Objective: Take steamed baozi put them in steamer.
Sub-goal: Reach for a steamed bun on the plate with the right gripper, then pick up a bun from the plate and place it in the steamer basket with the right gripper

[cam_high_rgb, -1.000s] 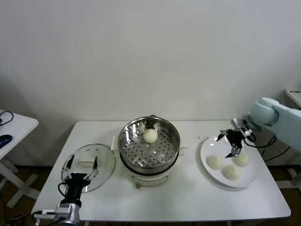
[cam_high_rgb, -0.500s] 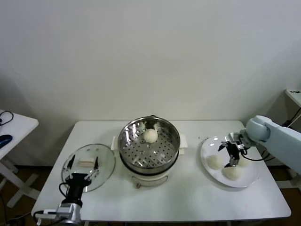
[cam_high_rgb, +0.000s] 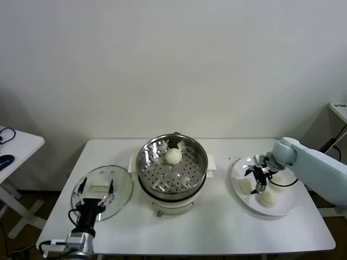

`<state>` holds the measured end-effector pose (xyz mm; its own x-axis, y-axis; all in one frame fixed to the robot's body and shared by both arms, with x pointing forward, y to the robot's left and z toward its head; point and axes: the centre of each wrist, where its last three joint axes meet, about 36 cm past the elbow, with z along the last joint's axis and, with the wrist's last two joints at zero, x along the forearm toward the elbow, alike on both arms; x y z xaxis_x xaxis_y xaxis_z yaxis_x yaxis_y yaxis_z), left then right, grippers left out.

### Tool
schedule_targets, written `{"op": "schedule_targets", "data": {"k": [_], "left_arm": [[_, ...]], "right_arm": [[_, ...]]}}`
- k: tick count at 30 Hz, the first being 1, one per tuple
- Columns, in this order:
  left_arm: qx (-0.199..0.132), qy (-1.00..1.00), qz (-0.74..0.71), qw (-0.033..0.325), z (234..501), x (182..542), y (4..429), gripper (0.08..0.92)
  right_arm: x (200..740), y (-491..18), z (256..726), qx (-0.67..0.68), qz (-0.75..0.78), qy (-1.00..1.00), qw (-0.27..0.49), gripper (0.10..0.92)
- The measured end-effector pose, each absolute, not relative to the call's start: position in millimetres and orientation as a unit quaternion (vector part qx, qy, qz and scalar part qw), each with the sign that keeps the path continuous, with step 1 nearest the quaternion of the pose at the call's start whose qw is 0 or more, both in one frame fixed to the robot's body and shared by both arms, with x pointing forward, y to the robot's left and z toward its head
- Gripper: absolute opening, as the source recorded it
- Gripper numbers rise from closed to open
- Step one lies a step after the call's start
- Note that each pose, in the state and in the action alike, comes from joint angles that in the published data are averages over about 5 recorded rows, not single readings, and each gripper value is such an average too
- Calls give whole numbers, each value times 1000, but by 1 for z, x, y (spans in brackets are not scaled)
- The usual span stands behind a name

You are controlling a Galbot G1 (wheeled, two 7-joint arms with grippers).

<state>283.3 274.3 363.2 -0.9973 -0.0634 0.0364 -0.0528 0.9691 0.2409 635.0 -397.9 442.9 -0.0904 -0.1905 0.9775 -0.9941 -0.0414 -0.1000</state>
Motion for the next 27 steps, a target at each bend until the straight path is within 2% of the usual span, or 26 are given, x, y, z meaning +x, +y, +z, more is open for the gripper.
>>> {"op": "schedule_targets", "data": {"k": [4, 9, 15, 27], "left_arm": [[29, -992, -121, 22, 364, 283, 275, 823], [29, -992, -121, 21, 364, 284, 275, 823], [29, -992, -122, 21, 364, 284, 274, 823], [30, -992, -121, 19, 366, 283, 274, 823]], "right_arm": [[637, -397, 441, 535, 482, -555, 416, 812], [638, -397, 440, 537, 477, -555, 418, 729], [638, -400, 441, 538, 473, -557, 419, 678], [646, -407, 467, 531, 468, -573, 413, 662]]}}
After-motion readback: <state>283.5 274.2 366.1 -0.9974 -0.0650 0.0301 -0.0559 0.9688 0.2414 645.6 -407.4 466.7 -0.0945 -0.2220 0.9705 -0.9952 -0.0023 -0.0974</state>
